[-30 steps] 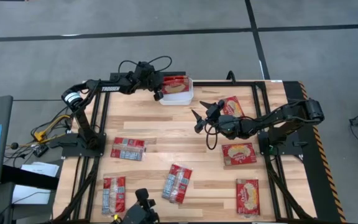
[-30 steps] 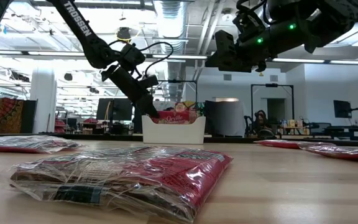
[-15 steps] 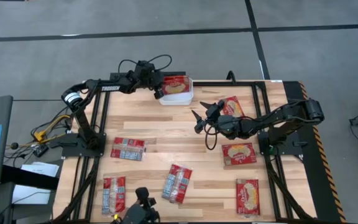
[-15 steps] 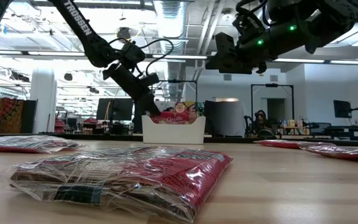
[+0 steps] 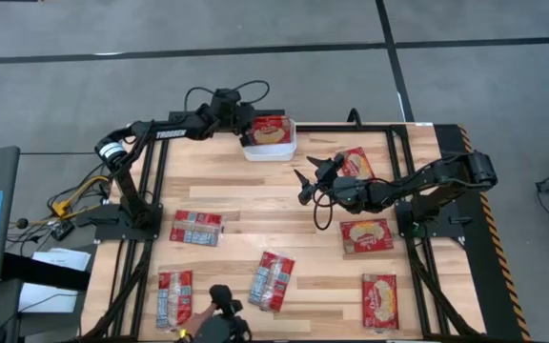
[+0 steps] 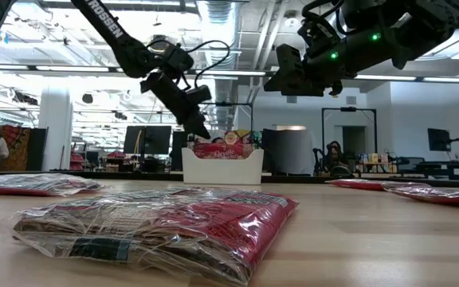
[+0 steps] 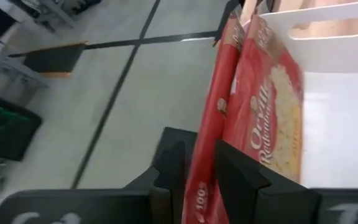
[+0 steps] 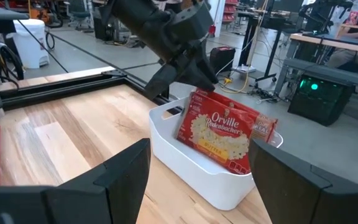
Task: Sort popcorn bags into baskets
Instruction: Put the red popcorn bag into the white bin
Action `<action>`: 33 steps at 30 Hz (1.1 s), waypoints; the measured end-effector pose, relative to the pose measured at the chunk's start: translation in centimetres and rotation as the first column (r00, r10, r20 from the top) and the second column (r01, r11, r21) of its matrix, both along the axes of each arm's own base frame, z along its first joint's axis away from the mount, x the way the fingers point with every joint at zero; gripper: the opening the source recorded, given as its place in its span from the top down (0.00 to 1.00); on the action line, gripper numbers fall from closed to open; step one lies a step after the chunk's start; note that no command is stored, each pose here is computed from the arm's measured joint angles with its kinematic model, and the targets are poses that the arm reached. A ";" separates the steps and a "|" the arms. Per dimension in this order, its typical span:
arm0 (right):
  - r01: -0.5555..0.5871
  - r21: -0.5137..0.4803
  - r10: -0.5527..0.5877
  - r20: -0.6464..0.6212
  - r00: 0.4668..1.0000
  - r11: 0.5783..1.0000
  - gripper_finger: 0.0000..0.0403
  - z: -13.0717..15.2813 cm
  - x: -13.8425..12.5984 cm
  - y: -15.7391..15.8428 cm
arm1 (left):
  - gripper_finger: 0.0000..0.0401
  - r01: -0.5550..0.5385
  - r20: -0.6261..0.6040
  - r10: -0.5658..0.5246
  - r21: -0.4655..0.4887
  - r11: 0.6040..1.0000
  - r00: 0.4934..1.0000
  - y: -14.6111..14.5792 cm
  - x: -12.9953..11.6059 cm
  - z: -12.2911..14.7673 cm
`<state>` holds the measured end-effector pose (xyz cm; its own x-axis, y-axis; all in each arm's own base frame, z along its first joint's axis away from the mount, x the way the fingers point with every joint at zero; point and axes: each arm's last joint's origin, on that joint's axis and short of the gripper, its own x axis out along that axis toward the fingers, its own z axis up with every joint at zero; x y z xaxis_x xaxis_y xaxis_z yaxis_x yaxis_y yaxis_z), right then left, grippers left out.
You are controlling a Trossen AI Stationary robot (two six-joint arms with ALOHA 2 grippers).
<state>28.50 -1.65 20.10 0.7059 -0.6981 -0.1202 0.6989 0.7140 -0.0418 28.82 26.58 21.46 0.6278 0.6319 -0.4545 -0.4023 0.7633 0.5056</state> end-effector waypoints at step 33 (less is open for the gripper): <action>0.493 0.484 -0.243 -0.489 0.838 0.723 0.30 -1.6 -10.6 -3.8 | 0.82 0.416 0.244 -0.365 -0.213 0.884 0.899 -14.2 -2.2 2.9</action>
